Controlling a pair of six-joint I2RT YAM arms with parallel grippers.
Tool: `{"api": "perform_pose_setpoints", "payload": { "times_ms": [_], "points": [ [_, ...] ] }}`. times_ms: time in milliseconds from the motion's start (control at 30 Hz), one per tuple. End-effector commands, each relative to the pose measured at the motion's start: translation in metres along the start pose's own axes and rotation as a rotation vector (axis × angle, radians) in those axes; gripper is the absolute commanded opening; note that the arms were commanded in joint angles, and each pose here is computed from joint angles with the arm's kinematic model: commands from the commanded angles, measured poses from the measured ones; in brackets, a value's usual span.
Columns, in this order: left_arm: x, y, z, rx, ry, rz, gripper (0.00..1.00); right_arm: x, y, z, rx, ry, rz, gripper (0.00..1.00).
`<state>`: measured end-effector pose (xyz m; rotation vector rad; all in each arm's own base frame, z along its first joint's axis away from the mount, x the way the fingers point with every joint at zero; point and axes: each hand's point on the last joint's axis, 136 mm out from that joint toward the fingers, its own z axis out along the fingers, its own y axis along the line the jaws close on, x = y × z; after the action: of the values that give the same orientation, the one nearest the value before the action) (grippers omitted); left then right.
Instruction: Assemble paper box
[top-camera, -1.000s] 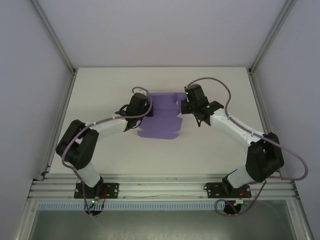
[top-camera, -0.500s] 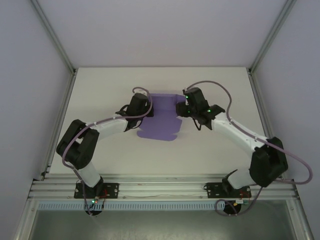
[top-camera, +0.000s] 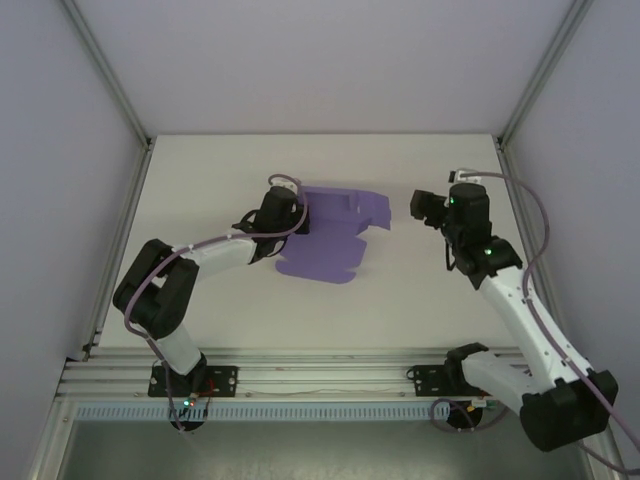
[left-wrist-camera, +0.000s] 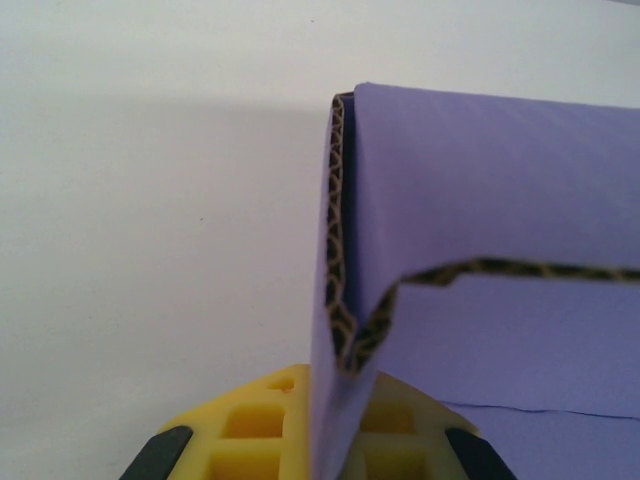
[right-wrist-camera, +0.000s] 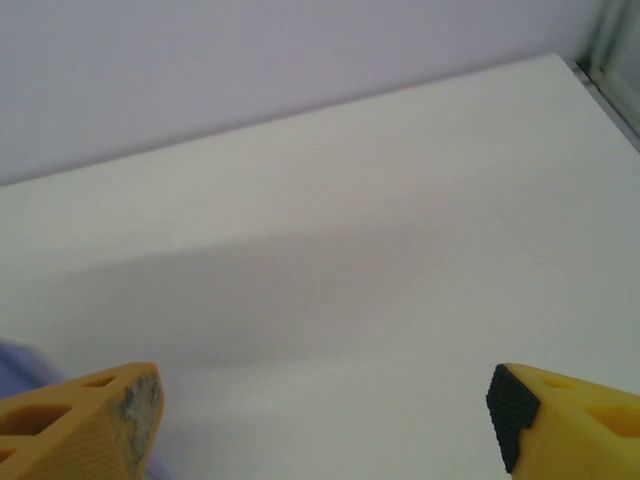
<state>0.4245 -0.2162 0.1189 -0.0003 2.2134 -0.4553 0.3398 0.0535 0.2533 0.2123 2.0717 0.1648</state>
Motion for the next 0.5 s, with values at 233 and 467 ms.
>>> {"api": "perform_pose_setpoints", "payload": {
  "times_ms": [233,467],
  "points": [
    [-0.023,-0.017,-0.006,0.059,-0.06,0.011,0.0,0.054,0.075,0.052,-0.413,0.307,-0.079,0.75],
    [-0.022,-0.016,0.002,0.049,-0.044,0.006,0.0,0.079,0.133,0.038,-0.773,0.371,-0.109,0.65]
  ]
}}
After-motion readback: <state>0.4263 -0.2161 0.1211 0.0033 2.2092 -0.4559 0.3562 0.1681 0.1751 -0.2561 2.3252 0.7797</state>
